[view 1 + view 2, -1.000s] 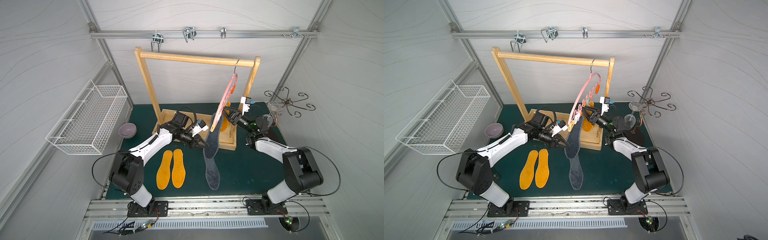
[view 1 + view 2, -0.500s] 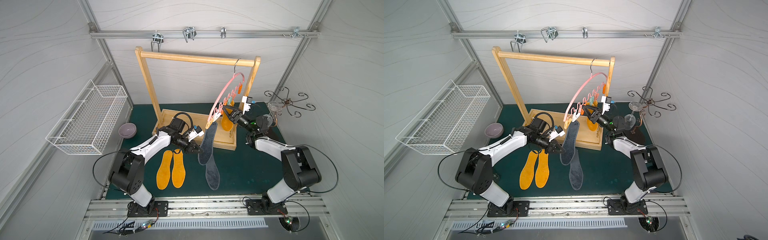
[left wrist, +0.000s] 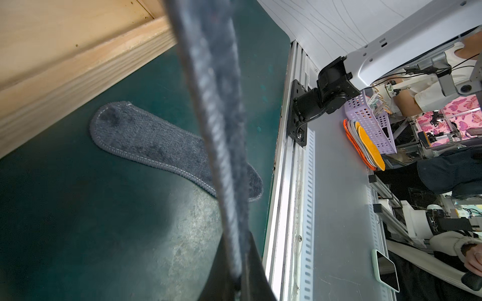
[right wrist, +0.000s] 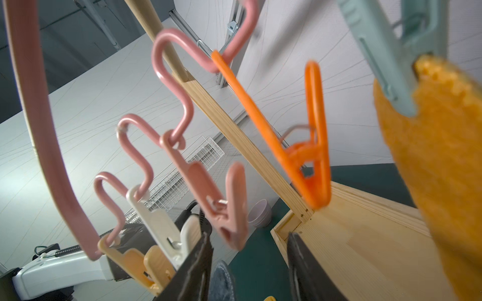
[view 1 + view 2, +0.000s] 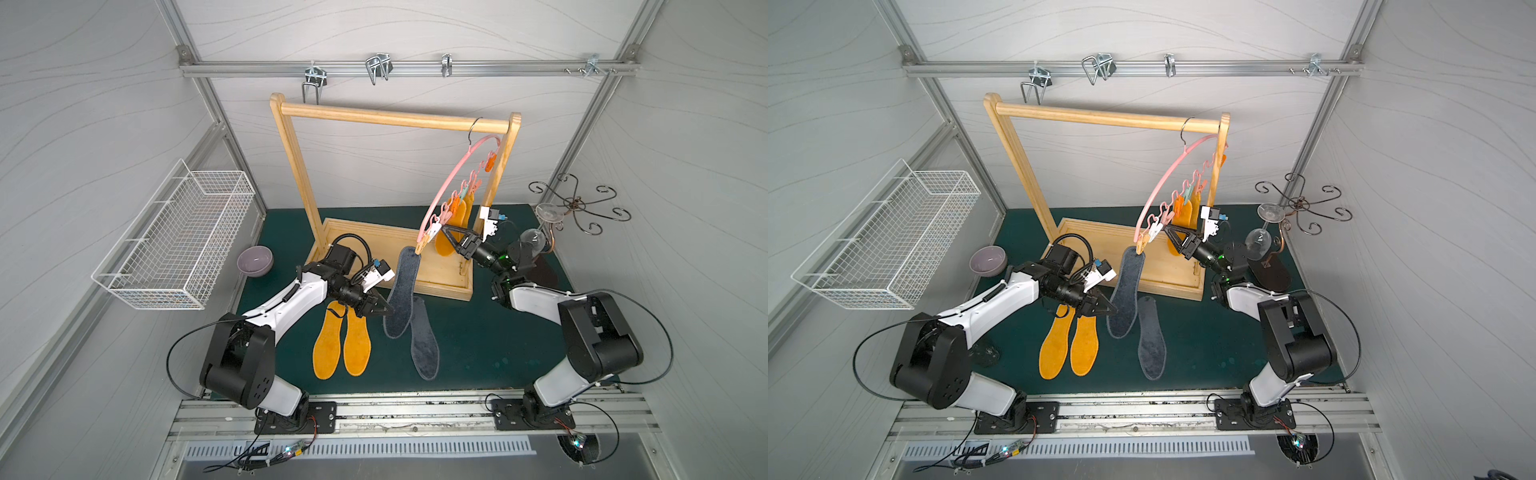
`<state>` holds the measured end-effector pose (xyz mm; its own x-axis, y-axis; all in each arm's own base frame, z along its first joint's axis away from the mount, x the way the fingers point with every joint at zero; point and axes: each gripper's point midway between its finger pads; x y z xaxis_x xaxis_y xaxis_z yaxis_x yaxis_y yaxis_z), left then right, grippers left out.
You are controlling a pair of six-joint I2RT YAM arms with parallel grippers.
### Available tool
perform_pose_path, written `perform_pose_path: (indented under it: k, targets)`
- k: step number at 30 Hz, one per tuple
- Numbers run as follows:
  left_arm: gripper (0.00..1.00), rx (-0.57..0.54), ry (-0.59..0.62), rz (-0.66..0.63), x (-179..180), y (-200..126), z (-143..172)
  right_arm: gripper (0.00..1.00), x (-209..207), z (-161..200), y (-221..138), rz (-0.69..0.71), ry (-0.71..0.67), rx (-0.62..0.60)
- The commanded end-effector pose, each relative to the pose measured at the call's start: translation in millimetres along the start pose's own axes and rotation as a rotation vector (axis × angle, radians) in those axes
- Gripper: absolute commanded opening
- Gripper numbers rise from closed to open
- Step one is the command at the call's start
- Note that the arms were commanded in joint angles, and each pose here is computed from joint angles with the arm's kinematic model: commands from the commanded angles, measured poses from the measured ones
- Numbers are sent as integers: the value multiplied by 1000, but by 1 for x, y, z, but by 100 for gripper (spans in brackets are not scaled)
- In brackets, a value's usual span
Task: Take the shoe insoles off the hanger
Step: Open the clamp at the hanger, then place the insole at the center of the board.
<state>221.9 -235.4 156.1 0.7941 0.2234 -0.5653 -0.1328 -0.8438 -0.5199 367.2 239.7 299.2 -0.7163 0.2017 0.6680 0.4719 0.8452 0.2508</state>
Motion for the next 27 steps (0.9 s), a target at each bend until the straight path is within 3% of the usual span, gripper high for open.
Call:
perform_pose_path:
  k: [1, 10, 15, 23, 27]
  targets:
    - [0, -31, 83, -17, -6, -9, -9, 50, 13, -1, -7, -17, -50, -5]
    - [0, -84, 101, -52, -6, -28, -11, 52, 17, 43, -30, -14, -72, 82]
    - [0, -105, 94, -53, -6, -34, -13, 59, 29, 86, -40, -40, -122, 161]
    - [0, -120, 101, -43, -10, -36, -15, 62, 68, 154, -43, -131, -155, 303]
    - [0, -123, 106, -28, -12, -36, -17, 64, 76, 189, -42, -106, -186, 388]
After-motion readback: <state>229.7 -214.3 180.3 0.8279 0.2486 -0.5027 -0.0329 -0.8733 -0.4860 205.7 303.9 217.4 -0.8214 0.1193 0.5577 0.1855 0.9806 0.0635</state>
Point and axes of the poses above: each gripper's point midway between its finger pads, its own y axis out along the fingers, its own x axis along the line the jaws close on, z = x × y, and after that the axes turned 3 degrees about y, right-handed
